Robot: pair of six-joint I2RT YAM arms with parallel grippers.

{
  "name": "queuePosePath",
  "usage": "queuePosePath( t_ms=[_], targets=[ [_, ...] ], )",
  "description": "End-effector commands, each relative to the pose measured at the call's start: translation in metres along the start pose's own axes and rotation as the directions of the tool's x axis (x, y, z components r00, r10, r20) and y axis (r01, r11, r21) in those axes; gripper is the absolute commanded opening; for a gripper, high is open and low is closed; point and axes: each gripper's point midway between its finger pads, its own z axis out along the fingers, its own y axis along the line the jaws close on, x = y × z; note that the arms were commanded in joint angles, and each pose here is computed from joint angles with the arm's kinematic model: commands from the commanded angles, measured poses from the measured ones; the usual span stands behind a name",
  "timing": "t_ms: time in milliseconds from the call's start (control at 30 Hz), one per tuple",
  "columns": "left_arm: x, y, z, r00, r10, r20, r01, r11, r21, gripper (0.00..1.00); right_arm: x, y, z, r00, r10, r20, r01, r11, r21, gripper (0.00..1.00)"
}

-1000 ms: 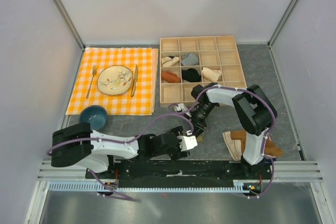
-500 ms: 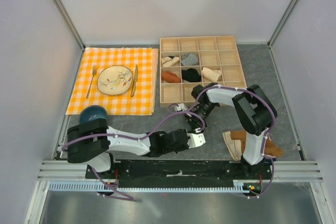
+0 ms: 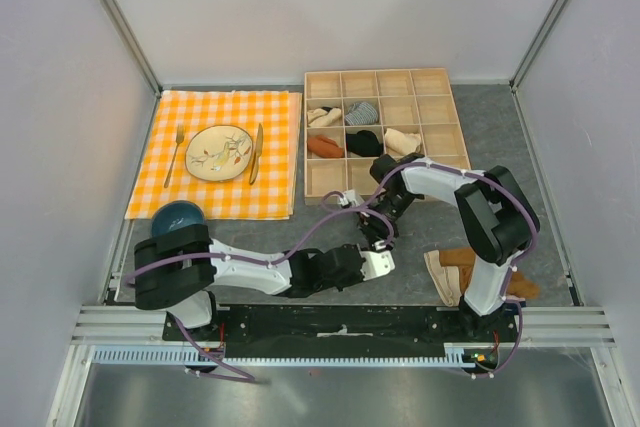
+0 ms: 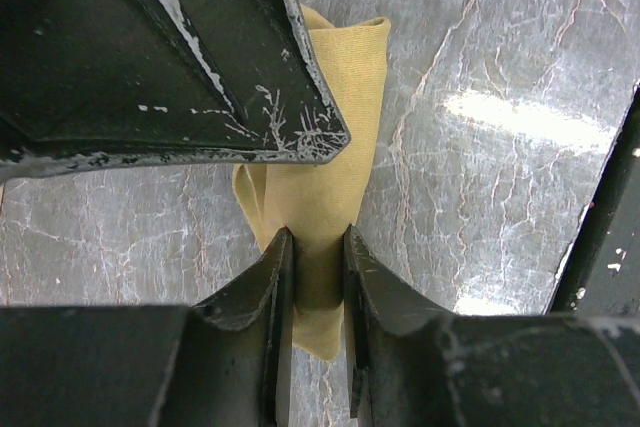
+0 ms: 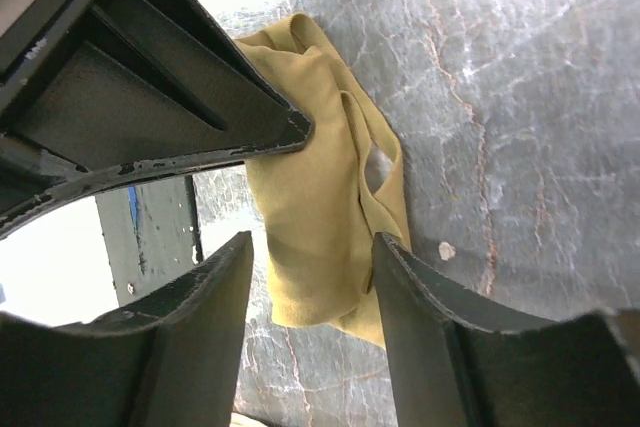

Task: Roll the underwear
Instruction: Roll the underwear to the corner of the board.

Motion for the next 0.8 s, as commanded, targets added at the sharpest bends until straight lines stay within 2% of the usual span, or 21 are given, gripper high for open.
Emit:
queuePosePath(
  t_ms=[0, 100, 367, 533, 767],
  targets=[
    [0.037, -0.017, 0.003, 0.990, -0.054, -0.129, 0.063, 0.996, 0.067, 0.02, -0.016, -0.004, -0.020, 0.999, -0.027, 0.021, 0.025, 0.997, 0.074, 0.63],
    [0.038, -0.016, 0.003, 0.990, -0.059, -0.132, 0.067, 0.996, 0.063, 0.02, -0.006, -0.012, -0.017, 1.000, -0.007, -0.022, 0.009, 0.995, 0.095, 0.70],
    [0.034, -0.014, 0.005, 0.989, -0.065, -0.133, 0.073, 0.995, 0.063, 0.02, 0.001, -0.026, -0.013, 0.999, 0.003, -0.054, 0.004, 0.991, 0.133, 0.77],
    [0.033, -0.014, 0.006, 0.989, -0.071, -0.131, 0.079, 0.995, 0.063, 0.02, 0.003, -0.032, -0.013, 0.998, -0.001, -0.062, 0.011, 0.988, 0.153, 0.80],
    [0.031, -0.014, 0.007, 0.987, -0.088, -0.132, 0.097, 0.993, 0.068, 0.02, 0.015, -0.036, -0.004, 0.996, 0.024, -0.083, -0.011, 0.988, 0.151, 0.78]
  ],
)
